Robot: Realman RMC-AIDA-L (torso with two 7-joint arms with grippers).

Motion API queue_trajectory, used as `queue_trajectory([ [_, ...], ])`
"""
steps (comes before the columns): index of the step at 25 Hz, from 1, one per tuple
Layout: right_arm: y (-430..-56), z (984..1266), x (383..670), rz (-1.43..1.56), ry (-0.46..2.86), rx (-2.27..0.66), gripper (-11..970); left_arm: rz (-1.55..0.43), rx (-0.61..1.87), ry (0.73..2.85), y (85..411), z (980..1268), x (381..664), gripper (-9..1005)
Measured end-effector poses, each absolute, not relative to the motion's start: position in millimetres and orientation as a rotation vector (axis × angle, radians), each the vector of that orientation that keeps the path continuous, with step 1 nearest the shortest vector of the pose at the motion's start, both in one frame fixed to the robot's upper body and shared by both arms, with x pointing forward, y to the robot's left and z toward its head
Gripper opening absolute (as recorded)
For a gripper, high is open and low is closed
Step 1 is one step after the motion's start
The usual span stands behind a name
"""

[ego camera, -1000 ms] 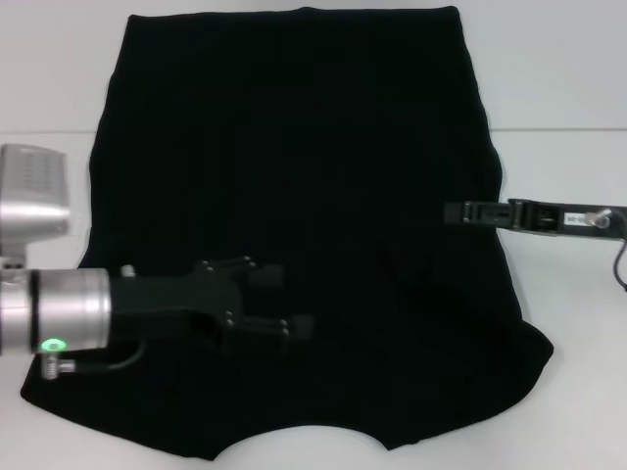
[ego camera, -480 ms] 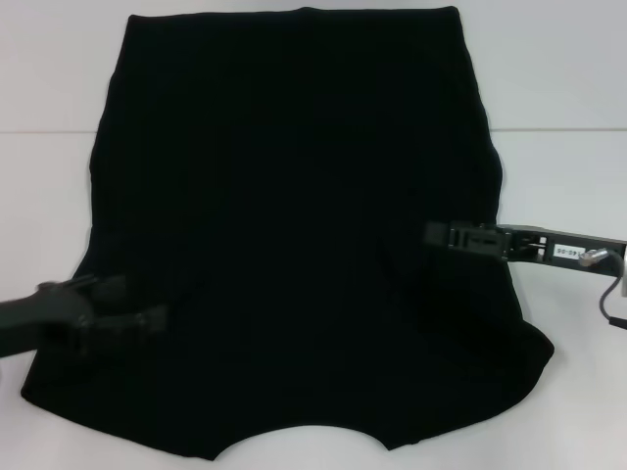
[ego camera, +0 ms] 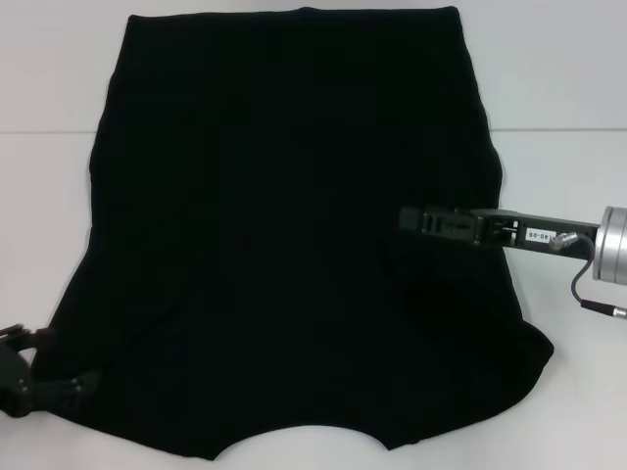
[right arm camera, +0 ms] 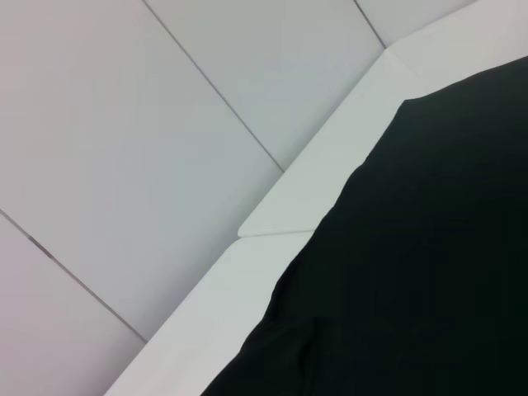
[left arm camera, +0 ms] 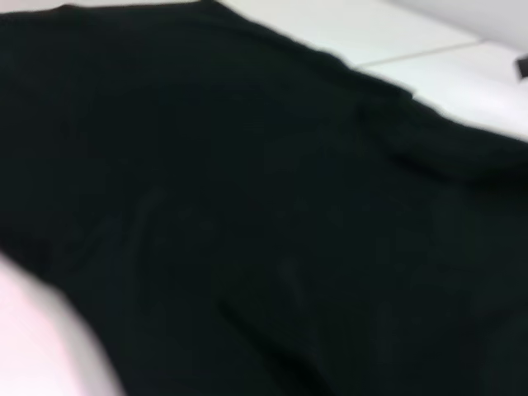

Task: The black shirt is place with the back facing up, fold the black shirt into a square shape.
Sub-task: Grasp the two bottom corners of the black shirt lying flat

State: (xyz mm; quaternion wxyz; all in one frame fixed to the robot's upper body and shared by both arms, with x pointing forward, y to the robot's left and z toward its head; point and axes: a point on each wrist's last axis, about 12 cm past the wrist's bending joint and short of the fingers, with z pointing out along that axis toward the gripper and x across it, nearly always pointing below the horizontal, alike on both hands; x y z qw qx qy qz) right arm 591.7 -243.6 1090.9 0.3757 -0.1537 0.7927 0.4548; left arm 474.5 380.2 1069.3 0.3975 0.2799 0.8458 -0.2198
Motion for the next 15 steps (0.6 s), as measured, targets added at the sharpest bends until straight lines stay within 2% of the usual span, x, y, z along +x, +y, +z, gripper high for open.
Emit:
queue_trajectory([
  [5,-239.8,1093.7,594.7,1.171,2.014,-0.392,776,-0.47,0.68,2.196,390.3,1061.2,467.2,950],
  [15,-239.6,1094.7,595.7,1.172,2.007,-0.389,776,-0.461,0.671,2.238,391.1,1055.2,461.5,950],
])
